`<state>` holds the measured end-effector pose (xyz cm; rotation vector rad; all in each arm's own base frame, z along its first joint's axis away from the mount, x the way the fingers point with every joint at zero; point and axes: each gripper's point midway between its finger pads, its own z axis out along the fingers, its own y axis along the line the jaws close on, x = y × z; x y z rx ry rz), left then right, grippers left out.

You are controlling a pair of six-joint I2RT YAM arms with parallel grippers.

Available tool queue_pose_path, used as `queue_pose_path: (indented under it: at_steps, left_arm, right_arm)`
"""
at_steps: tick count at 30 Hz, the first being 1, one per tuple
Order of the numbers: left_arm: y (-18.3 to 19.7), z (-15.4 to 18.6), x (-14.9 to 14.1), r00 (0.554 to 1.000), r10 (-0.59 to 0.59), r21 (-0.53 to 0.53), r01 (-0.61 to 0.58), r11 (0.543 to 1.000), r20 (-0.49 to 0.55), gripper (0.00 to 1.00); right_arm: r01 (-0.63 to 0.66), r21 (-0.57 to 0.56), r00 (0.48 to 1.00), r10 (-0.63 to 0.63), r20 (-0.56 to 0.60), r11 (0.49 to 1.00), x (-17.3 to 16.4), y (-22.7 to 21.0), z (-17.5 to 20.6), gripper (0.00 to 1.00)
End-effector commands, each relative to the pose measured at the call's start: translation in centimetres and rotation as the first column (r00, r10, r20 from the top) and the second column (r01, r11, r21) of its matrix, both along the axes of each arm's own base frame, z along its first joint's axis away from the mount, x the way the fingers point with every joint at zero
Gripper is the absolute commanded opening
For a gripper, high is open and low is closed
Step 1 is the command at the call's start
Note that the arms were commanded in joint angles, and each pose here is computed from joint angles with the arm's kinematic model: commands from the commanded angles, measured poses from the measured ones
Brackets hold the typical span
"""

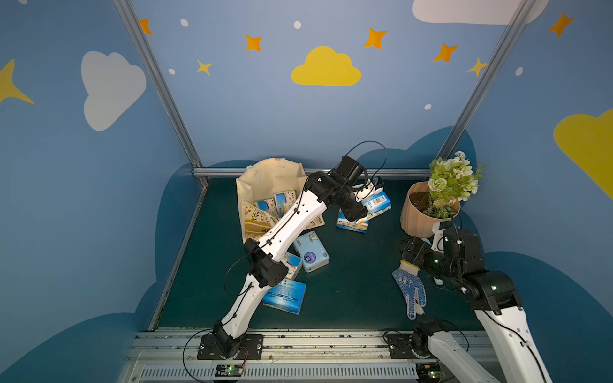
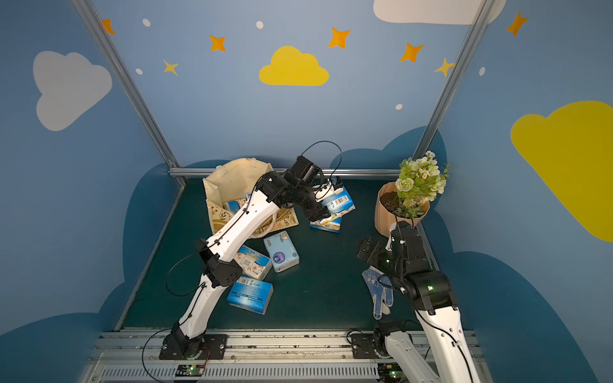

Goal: Put tissues into the canvas bag
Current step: Pick up the pack of facial tissues from the center of the board, then place the pack of facial tissues in the canvas bag.

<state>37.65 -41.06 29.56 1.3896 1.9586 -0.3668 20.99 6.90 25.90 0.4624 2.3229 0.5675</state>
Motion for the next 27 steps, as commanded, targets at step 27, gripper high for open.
queue_pose_path:
  at_steps: [27]
  left_arm:
    - [29.8, 6.8, 7.0, 0.774, 0.627, -0.065, -0.624, 0.779, 0.089, 0.68]
  right_arm:
    - [-0.043, 0.011, 0.999, 0.043, -0.022, 0.999, 1.4, 1.1, -1.0, 0.95]
